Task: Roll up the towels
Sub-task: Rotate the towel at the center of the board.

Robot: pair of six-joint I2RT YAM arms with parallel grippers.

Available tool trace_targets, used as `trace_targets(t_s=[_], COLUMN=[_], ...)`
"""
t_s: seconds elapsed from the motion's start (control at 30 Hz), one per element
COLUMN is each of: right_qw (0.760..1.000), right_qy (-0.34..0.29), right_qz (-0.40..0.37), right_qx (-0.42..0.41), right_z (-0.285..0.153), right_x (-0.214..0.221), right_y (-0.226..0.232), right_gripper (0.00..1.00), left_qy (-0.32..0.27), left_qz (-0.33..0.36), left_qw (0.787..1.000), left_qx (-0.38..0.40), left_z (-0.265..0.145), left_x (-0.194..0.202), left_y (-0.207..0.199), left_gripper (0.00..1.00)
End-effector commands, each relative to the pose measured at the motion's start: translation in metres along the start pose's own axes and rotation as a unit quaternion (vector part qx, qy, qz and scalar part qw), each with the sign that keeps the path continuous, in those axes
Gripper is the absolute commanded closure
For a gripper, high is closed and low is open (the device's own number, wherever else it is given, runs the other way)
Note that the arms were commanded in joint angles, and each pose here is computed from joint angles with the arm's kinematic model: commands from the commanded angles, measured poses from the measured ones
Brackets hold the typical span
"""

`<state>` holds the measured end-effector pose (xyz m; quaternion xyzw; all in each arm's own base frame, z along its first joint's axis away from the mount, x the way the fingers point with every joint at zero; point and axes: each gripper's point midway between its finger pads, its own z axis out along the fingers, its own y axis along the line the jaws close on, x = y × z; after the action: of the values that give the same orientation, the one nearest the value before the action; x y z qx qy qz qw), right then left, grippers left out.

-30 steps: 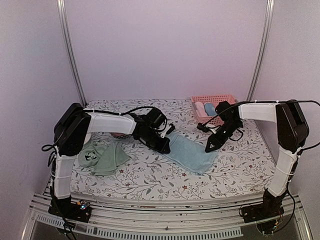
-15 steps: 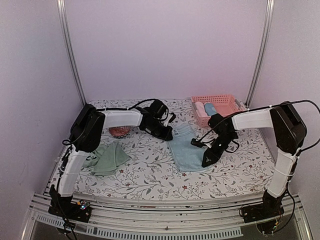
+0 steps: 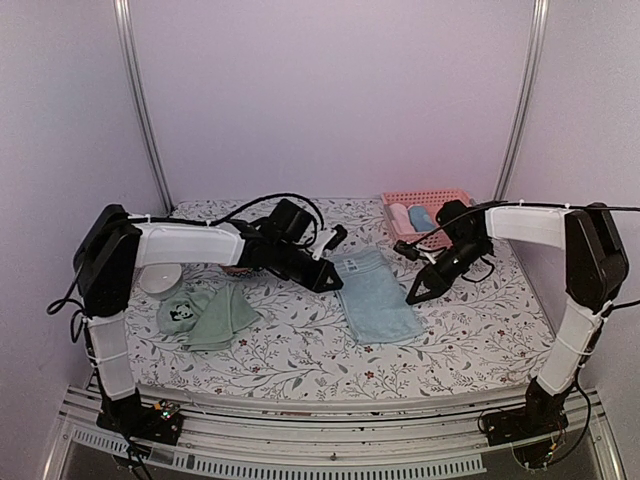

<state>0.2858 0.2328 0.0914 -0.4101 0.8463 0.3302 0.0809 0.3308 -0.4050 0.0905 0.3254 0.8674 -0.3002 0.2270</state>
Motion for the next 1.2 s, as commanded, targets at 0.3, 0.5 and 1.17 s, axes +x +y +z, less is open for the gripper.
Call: trace_targets(t_s=[0.3, 0.5, 1.17], right_qw=[0.996, 0.999, 0.996], right_qy=[-0.061, -0.039, -0.08], right_qz=[-0.008, -0.001, -0.043], right_qx=[-0.058, -0.017, 0.021], right_z=[0.011, 0.023, -0.005], right_x=[-0.019, -0.004, -0.067], right_y=[-0.008, -0.028, -0.036], right_gripper=[0.8, 0.8, 0.83], left_qy=[-0.012, 0.049, -0.08], left_qz=[0.019, -0.009, 0.106], left_qw=[0.992, 0.992, 0.99], left_qx=[0.121, 0.116, 0.038], left_z=[0.058, 0.09, 0.001], left_x=[0.04, 0.104, 0.049], left_y=[-0.1, -0.089, -0.094], left_gripper=[1.0, 1.0, 0.83])
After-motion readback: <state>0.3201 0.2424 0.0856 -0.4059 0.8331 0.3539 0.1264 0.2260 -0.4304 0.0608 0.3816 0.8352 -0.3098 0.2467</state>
